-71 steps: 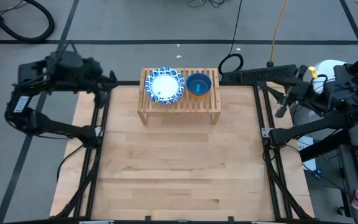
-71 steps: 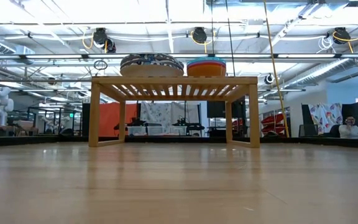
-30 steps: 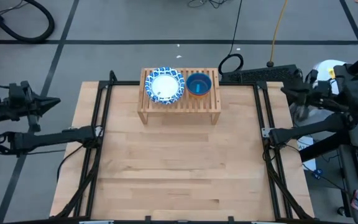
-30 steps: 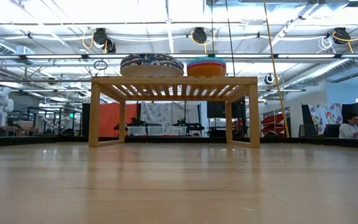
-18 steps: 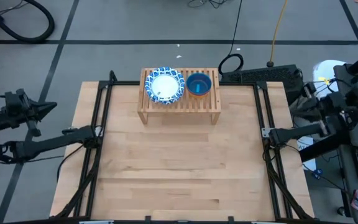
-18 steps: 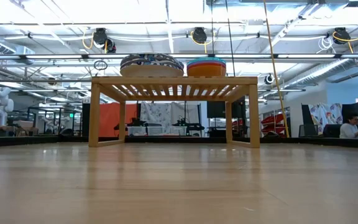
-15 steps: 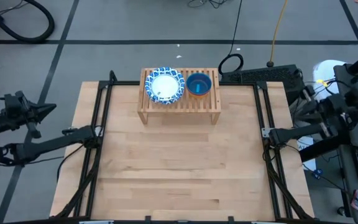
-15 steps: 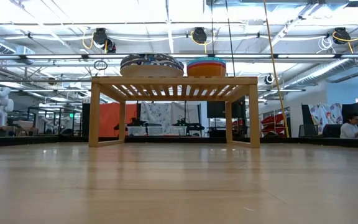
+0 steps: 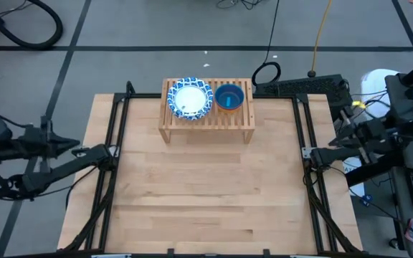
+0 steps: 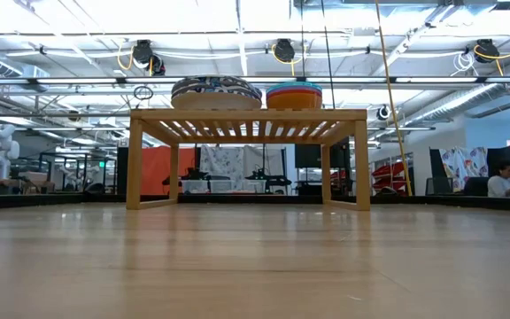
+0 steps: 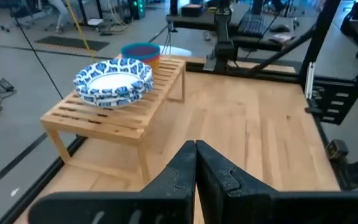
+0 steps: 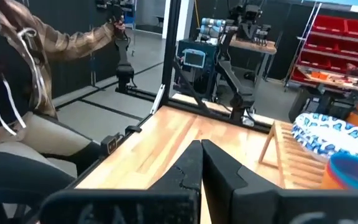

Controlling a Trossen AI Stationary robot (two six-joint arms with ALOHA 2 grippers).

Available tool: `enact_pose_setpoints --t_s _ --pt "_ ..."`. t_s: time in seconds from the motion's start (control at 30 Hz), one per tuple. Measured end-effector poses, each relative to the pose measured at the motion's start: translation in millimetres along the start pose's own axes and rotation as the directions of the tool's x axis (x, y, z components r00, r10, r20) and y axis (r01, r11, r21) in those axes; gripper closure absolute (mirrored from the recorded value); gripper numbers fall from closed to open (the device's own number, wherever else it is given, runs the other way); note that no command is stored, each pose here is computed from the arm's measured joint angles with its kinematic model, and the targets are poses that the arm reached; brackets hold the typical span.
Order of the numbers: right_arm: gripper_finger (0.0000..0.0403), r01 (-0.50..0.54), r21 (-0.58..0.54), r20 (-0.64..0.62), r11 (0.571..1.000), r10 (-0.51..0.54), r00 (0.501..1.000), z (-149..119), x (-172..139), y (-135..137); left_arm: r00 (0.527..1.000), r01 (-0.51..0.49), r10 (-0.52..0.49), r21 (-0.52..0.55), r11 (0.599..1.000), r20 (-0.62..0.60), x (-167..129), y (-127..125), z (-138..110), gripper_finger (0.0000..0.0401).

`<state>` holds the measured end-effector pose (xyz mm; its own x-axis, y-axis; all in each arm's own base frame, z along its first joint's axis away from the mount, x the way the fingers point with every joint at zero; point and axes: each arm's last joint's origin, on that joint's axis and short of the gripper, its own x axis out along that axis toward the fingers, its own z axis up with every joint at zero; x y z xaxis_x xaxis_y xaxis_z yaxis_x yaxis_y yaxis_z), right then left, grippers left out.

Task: Place and stack bowls onto a shelf
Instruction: Return to Home Position

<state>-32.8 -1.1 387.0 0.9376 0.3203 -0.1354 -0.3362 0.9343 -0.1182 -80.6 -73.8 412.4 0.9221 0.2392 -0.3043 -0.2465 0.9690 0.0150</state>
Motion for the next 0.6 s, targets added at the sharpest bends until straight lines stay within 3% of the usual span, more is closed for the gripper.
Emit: enact_pose_setpoints --t_s 0.23,0.33,0.47,0.6 --pt "0.0403 0.003 0.042 0.072 0.999 -0.006 0.997 -39 8 4 0.983 0.137 -0.151 0.125 0.983 0.108 15 -16 -26 0.0393" --pt "0.0403 0.01 0.025 0.133 1.0 -0.013 0.991 -56 9 7 0.98 0.106 -0.125 0.126 0.986 0.152 18 -24 -42 0.0393" --pt "0.0403 0.004 0.02 0.073 1.0 -0.006 0.997 -65 23 6 0.978 0.082 -0.099 0.099 0.992 0.185 23 -35 -64 0.0393" --pt "0.0403 0.004 0.019 0.043 1.0 -0.005 0.999 -68 33 5 0.981 0.086 -0.1 0.092 0.992 0.166 29 -41 -67 0.0393"
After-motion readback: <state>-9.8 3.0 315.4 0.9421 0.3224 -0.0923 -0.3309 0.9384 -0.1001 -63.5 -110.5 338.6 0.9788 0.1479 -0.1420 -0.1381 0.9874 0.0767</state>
